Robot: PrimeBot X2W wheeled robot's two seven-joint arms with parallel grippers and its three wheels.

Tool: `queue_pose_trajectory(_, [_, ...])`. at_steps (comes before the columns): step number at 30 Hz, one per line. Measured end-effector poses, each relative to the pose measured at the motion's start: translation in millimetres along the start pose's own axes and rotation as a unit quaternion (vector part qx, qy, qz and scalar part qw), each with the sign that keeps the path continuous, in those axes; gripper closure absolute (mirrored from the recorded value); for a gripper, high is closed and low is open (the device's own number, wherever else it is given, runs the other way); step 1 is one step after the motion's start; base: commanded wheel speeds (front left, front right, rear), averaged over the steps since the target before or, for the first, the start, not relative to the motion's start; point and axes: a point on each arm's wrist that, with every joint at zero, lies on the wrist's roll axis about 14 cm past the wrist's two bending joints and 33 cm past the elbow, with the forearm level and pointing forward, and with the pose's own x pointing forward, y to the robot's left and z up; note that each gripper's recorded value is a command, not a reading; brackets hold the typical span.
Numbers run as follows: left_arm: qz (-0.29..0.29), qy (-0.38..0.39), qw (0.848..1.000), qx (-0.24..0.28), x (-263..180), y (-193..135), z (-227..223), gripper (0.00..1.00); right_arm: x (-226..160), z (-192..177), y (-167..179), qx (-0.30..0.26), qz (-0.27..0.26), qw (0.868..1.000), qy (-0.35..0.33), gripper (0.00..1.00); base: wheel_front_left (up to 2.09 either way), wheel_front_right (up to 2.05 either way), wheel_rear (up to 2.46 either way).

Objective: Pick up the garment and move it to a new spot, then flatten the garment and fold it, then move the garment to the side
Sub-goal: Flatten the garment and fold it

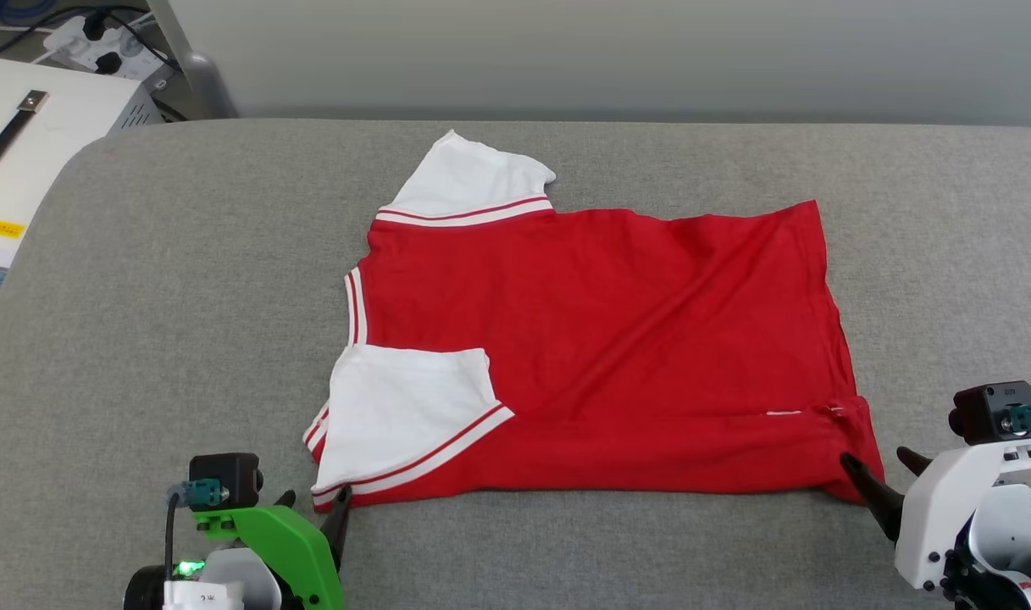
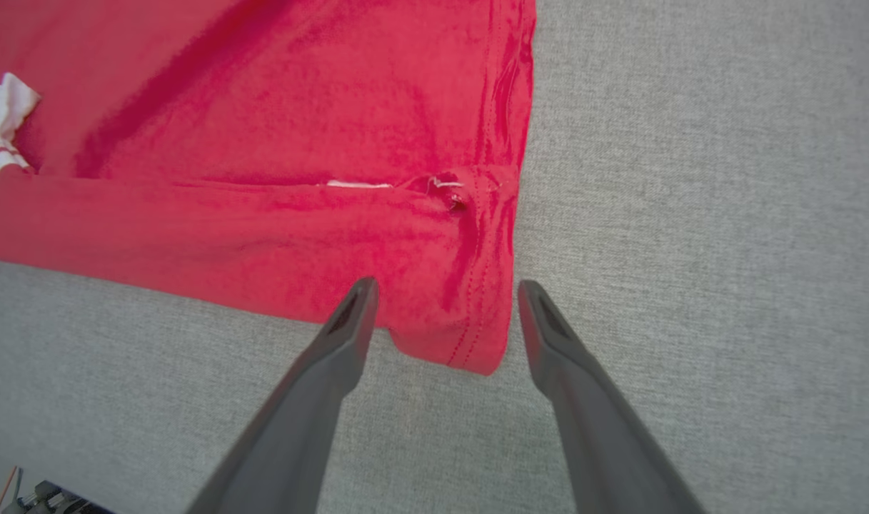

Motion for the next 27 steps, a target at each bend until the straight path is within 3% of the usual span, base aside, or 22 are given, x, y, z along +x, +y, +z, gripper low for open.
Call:
queue_pose_trajectory(13, [0.022,0.044,0.999,0.010,27,10,-17,0.00,3,-13,-10,0.008,-0.012,1.000,0.021,0.00,0.00,0.00,0.00])
queue_pose_trajectory(14, [0.022,0.052,0.998,0.010,28,11,-19,0.62,3,-13,-11,0.008,-0.013,1.000,0.022,0.00,0.00,0.00,0.00])
queue_pose_trajectory(15, [0.020,0.060,0.998,0.010,28,10,-20,0.91,3,-13,-10,0.008,-0.013,1.000,0.022,0.00,0.00,0.00,0.00])
queue_pose_trajectory(16, [0.018,0.064,0.998,0.009,29,10,-20,1.00,3,-13,-10,0.008,-0.012,1.000,0.022,0.00,0.00,0.00,0.00])
queue_pose_trajectory(22, [0.004,0.058,0.998,0.002,25,3,-20,1.00,2,-11,-10,-0.002,-0.016,1.000,0.019,0.00,0.00,0.00,0.00])
queue_pose_trajectory(27, [-0.002,0.009,1.000,-0.015,14,0,-5,1.00,8,-14,-14,-0.002,-0.032,0.999,0.024,0.00,0.00,0.00,0.00])
